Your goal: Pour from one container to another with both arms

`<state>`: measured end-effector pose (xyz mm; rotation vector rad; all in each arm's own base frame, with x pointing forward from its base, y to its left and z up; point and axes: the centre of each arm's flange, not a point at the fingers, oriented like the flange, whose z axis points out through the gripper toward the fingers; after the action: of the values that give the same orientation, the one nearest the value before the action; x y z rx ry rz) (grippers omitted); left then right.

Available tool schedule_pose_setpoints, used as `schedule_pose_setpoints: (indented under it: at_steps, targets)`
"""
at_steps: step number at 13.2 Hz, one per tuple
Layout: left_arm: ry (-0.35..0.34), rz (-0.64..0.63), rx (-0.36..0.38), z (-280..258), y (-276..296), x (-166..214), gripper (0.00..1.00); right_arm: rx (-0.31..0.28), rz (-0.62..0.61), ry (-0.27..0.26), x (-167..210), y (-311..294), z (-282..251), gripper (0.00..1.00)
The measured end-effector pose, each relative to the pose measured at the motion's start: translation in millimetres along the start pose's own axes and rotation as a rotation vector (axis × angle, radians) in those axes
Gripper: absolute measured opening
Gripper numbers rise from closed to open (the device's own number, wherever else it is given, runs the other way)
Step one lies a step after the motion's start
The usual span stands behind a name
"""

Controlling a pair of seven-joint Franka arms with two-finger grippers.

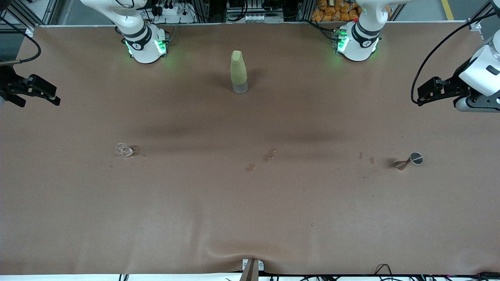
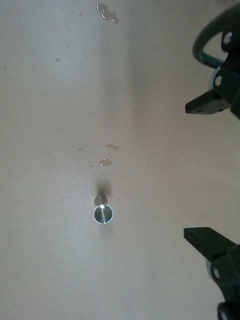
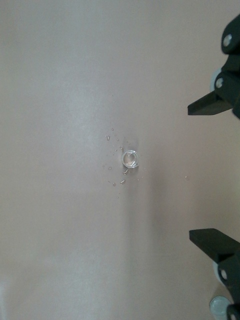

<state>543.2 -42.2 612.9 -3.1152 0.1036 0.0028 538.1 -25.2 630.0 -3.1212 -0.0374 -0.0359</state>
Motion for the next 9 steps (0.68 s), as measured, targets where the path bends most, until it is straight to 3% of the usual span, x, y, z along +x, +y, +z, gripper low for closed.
schedule_pose_setpoints:
  at_steps: [9]
  targets:
    - [0.001,0.004,0.000,-0.3,2.4,0.0,1.00,0.000,-0.001,-0.003,0.2,-0.2,1.0,1.00]
